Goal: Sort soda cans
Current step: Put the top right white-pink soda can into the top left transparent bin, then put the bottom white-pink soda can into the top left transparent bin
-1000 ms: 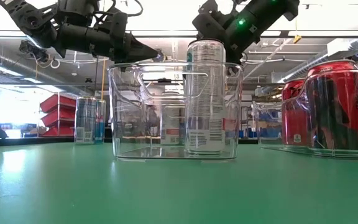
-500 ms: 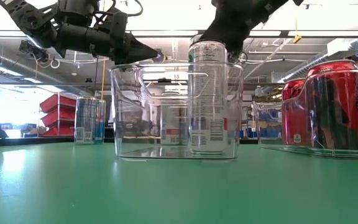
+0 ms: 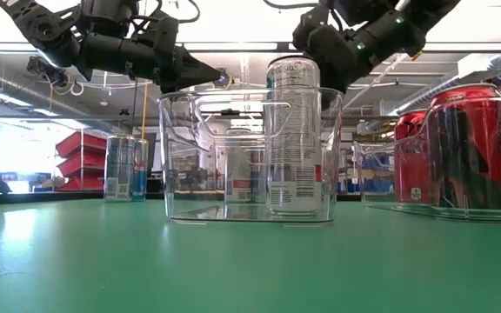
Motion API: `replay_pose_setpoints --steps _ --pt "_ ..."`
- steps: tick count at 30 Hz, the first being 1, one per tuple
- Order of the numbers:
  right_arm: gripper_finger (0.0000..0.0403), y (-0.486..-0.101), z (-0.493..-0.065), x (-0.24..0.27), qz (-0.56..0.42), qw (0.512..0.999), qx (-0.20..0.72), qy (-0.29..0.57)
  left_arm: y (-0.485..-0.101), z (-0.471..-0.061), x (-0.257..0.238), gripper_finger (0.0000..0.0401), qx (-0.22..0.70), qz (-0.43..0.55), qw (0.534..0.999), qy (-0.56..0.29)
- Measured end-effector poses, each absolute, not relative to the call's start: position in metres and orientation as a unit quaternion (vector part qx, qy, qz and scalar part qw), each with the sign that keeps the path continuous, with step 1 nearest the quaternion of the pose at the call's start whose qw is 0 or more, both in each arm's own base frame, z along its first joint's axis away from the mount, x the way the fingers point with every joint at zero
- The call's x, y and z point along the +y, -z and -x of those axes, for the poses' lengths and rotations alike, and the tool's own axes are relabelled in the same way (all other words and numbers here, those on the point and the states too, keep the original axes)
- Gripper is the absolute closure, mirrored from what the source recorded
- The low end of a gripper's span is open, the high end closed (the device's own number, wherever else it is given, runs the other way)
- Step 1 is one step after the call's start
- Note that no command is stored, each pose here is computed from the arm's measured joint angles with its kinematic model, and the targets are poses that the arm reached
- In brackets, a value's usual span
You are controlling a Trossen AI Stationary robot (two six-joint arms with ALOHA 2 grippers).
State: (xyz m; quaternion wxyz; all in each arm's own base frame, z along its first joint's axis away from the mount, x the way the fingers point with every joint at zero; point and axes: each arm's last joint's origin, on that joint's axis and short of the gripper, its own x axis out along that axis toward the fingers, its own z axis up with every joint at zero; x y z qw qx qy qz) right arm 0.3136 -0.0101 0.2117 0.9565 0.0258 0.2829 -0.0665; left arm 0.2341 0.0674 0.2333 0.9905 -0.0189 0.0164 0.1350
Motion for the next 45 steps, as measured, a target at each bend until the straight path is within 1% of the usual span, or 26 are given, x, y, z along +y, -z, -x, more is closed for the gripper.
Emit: replay_pose_setpoints --steps 6,12,14,26,33,37,45 --pt "0.0160 -0.207 -0.311 -0.008 -0.034 0.955 0.284 0.074 -0.233 -0.234 0.067 0.0384 0.016 0.019 0.991 -0.135" --pt "0.0117 -0.206 -0.310 -0.008 -0.036 0.954 0.290 0.073 -0.233 -0.234 0.067 0.0384 0.016 0.019 0.991 -0.135" --pt "0.0110 -0.203 -0.308 -0.007 -0.036 0.950 0.302 0.072 -0.233 -0.234 0.067 0.0384 0.016 0.019 0.991 -0.135" --pt "0.0100 -0.206 -0.309 -0.007 -0.044 0.953 0.294 0.061 -0.233 -0.234 0.067 0.0384 0.014 0.033 0.990 -0.135" --pt "0.0086 -0.221 -0.303 -0.002 -0.053 0.960 0.271 0.054 -0.244 -0.241 0.069 0.0384 0.050 0.047 0.988 -0.136" --pt "0.0075 -0.236 -0.295 0.000 -0.054 0.966 0.248 0.050 -0.256 -0.246 0.071 0.0384 0.074 0.041 0.987 -0.138" --pt "0.0067 -0.271 -0.271 -0.003 -0.033 0.977 0.198 0.072 -0.278 -0.248 0.095 0.0384 0.170 0.060 0.968 -0.173"
